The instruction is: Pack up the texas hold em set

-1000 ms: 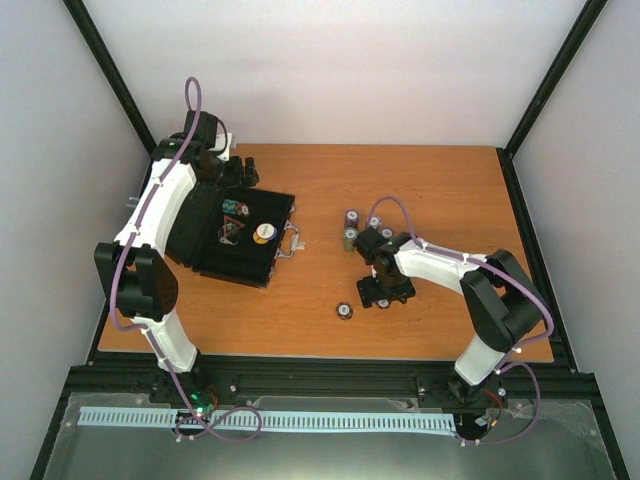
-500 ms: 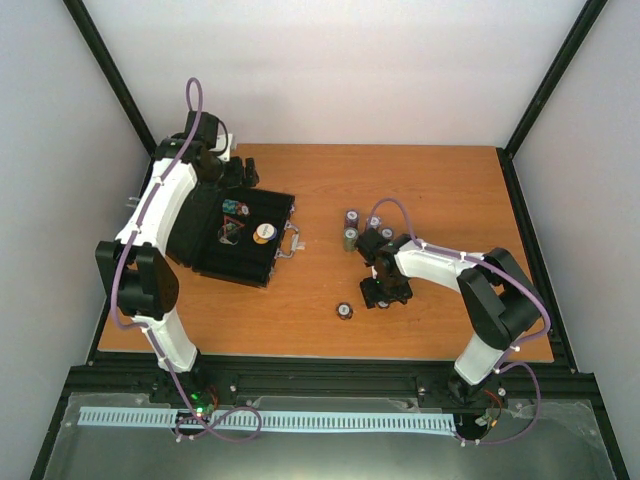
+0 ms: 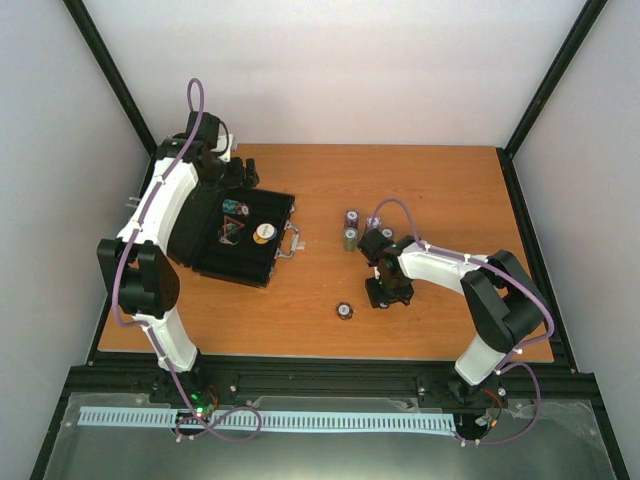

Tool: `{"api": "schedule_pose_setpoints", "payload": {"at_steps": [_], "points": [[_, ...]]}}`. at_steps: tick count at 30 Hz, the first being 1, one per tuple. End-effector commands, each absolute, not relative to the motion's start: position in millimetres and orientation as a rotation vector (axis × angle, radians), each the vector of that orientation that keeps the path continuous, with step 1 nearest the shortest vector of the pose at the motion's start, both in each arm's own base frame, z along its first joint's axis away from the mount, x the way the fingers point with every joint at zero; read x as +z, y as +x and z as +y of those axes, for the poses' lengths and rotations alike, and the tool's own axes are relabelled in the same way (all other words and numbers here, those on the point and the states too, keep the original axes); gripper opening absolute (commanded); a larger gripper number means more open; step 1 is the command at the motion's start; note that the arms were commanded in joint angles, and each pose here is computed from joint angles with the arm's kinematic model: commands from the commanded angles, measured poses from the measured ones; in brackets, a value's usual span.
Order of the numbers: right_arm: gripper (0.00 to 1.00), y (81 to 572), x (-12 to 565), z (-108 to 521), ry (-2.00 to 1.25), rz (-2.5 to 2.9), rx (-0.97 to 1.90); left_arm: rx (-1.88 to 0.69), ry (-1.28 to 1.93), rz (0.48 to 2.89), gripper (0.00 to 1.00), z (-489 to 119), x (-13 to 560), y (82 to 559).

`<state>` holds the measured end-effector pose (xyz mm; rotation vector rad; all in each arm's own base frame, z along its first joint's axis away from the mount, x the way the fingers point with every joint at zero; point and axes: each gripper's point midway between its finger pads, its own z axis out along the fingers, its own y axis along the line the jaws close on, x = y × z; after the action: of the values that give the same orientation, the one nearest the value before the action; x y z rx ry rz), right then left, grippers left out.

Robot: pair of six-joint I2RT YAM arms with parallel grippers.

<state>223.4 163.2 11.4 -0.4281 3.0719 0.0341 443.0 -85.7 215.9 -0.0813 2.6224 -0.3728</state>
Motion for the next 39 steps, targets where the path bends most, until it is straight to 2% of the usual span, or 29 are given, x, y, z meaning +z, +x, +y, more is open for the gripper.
{"api": "schedule_pose_setpoints", "payload": {"at_steps": [1, 19, 33, 34, 36, 38, 39], "points": [[0.53, 207.1, -3.6, 153.4, -0.421, 3.139, 0.015, -0.371, -0.093, 2.6, 1.0, -81.9, 224.2, 451.0], [0.42, 218.9, 7.1, 155.4, -0.417, 3.111, -0.017, -0.364, -0.105, 2.601, 1.0, -80.5, 221.8, 448.4], [0.42, 241.9, 56.7, 170.7, -0.432, 3.016, 0.046, -0.381, -0.121, 2.598, 1.0, -82.6, 221.5, 455.2], [0.44, 242.5, 57.2, 169.3, -0.428, 3.013, 0.038, -0.382, -0.121, 2.599, 1.0, -82.7, 221.2, 455.3], [0.58, 243.0, 56.0, 165.3, -0.426, 3.006, 0.008, -0.382, -0.124, 2.602, 1.0, -82.7, 219.9, 455.3], [0.77, 243.8, 54.0, 160.0, -0.419, 3.0, -0.017, -0.387, -0.126, 2.603, 1.0, -83.3, 219.5, 455.2], [0.93, 243.7, 52.9, 157.7, -0.413, 3.001, -0.013, -0.39, -0.127, 2.603, 1.0, -83.6, 219.5, 455.3]]}}
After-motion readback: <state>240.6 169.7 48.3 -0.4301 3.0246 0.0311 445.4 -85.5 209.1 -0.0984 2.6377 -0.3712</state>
